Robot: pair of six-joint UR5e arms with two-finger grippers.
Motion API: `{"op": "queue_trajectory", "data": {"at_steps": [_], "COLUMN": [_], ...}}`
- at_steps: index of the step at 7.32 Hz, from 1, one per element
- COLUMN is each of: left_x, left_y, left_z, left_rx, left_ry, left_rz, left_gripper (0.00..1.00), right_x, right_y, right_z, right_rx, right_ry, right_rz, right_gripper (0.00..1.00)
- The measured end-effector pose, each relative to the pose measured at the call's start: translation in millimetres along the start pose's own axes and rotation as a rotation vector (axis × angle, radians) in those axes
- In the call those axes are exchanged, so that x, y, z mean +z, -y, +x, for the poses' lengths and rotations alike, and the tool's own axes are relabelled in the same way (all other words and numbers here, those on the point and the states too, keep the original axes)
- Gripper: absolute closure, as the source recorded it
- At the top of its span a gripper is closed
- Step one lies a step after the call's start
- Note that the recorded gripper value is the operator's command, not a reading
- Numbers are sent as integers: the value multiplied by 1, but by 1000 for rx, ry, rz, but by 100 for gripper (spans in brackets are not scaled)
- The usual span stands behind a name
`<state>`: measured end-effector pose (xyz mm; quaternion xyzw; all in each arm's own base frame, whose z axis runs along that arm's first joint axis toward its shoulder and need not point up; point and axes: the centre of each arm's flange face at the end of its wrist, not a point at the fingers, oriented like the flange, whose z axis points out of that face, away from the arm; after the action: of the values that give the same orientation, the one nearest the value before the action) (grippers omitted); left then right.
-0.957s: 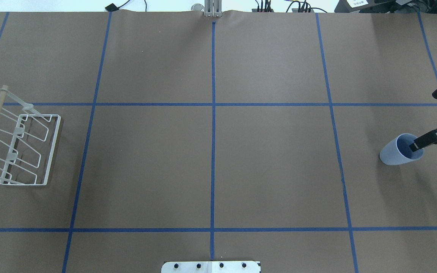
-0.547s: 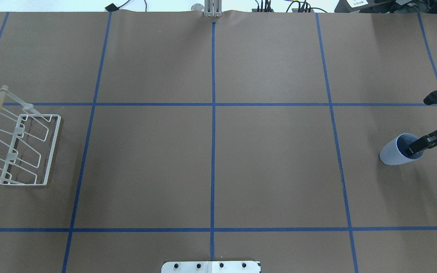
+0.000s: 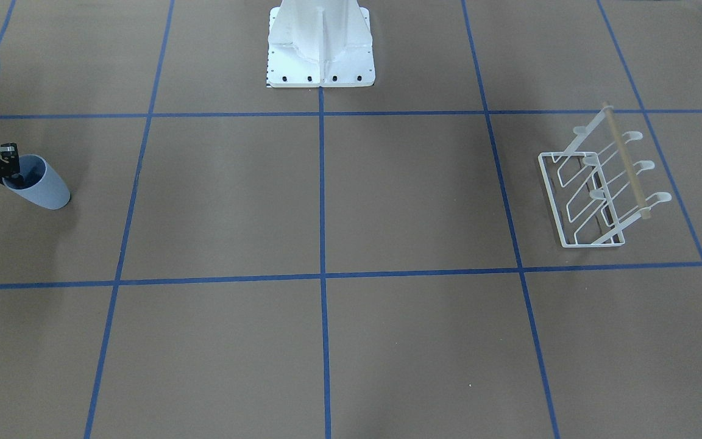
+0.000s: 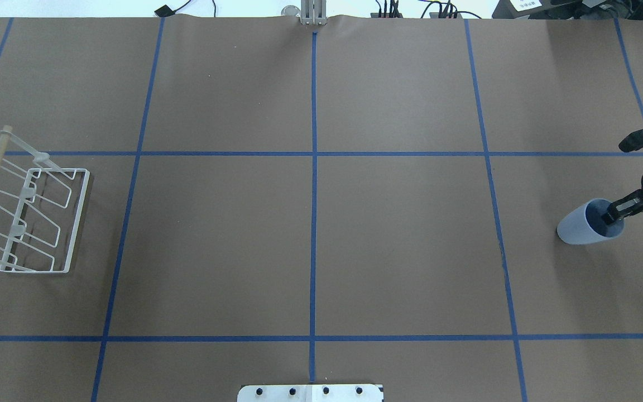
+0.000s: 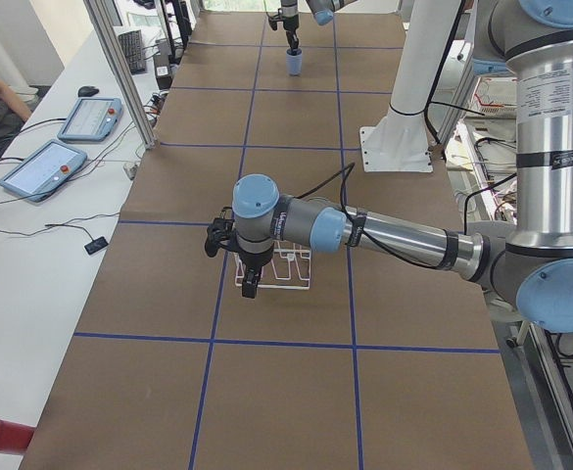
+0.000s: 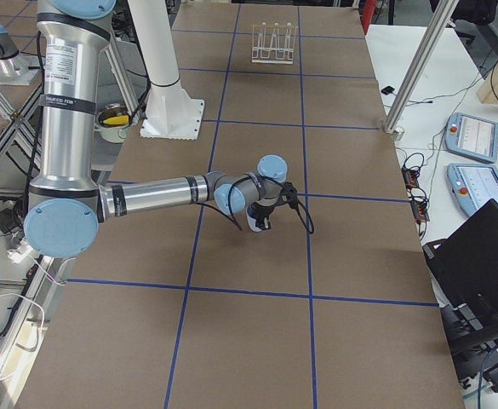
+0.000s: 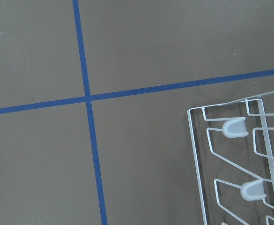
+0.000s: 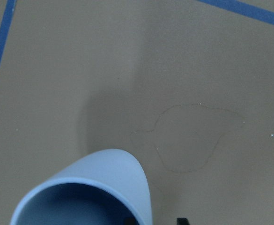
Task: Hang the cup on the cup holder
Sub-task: 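Lift the cup with the right gripper toward the center while the left gripper approaches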
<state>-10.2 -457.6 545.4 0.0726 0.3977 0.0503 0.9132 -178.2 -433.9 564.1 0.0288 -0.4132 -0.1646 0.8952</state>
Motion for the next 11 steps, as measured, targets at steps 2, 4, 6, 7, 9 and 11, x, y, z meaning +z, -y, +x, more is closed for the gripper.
{"op": "queue_trajectory", "data": {"at_steps": [2, 4, 6, 7, 9, 11], "left_x": [-2, -13, -28, -29, -25, -15], "left_y": [2, 20, 47, 64, 101, 117], "left_z": [5, 30, 74, 105, 184, 261], "left_rx": [4, -39, -102, -128, -221, -329], "left_ry": [-18, -139, -258, -296, -352, -442], "left_rz": [4, 15, 39, 48, 79, 126], "left_gripper": [2, 2, 2, 2, 2, 2], "right_x": [-26, -75, -124, -141, -155, -141], "right_y": [4, 39, 93, 109, 125, 124], "right_z": [-27, -87, -173, -213, -273, -311], "right_rx": [45, 161, 294, 341, 414, 509], "right_ry": [55, 144, 255, 303, 381, 501], "right_rz": [37, 119, 190, 204, 234, 271], "right_gripper": [100, 100, 100, 100, 100, 100]}}
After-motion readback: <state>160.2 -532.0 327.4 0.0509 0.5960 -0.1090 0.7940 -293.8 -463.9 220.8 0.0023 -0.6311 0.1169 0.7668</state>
